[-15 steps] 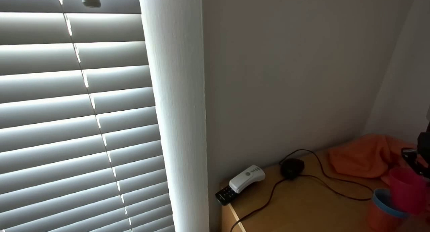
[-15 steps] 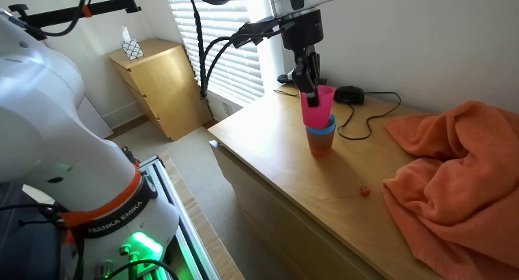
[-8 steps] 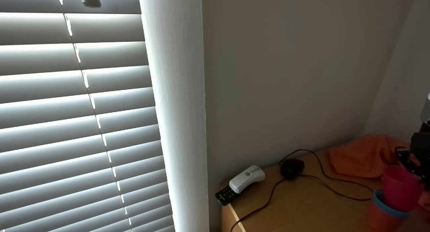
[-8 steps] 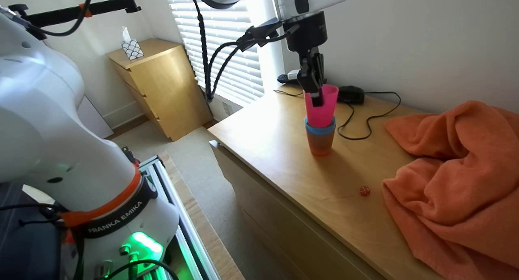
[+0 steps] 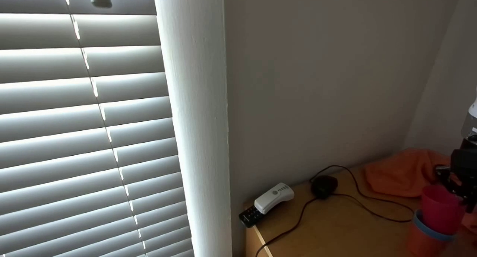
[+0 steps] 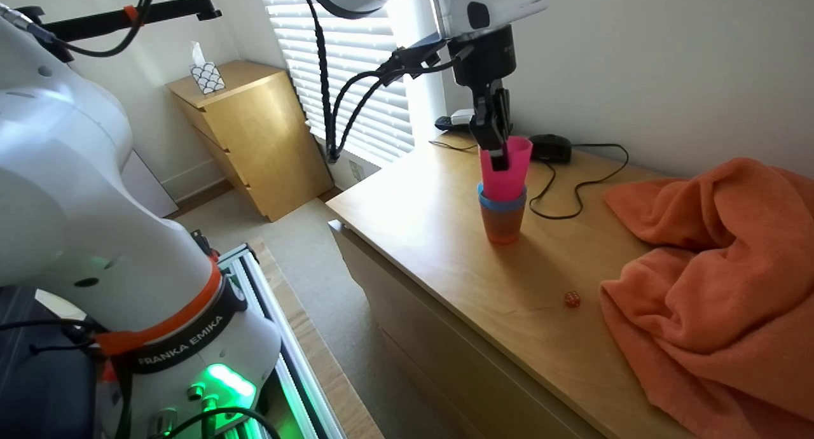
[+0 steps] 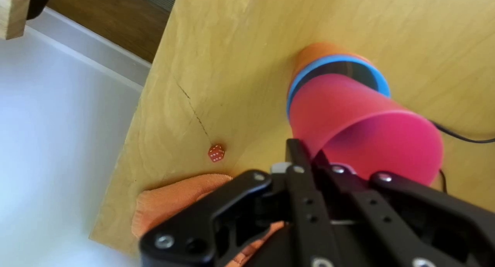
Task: Stack the cups together.
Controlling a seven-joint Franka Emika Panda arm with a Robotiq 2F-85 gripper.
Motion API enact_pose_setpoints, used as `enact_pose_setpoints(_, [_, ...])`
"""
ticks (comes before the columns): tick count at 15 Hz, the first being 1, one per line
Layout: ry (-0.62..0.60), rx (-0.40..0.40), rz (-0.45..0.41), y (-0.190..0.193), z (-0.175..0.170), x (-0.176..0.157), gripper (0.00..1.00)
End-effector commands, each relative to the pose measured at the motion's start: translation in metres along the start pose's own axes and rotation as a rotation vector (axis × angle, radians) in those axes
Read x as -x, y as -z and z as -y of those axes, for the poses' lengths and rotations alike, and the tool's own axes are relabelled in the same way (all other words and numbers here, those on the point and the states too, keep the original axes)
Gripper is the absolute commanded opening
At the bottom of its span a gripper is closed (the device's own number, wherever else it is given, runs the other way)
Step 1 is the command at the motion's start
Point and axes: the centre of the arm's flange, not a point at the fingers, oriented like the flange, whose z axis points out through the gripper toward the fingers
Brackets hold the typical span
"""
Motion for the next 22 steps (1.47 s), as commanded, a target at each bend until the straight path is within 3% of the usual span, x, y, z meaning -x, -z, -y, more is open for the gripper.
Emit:
enact_pose_setpoints(1, [-0.014,-0.017,0.014,-0.005,0.004,-0.005,0.12])
enact_pose_setpoints(2, [-0.019,-0.019,0.016,-0.005,0.005,-0.005,0.31])
enact_pose_setpoints(6, [-0.016,-0.027,0.009,0.001,0.009,-0.005,0.59])
enact_pose_setpoints(11, [0.070,-0.034,0.002,0.028,0.026,0.018,0.97])
enact_pose_setpoints(21, [-0.053,0.051,-0.193,0.105,0.003,0.052,1.00])
enact_pose_setpoints(22, [-0.010,0.039,-0.151,0.091,0.020,0.040,1.00])
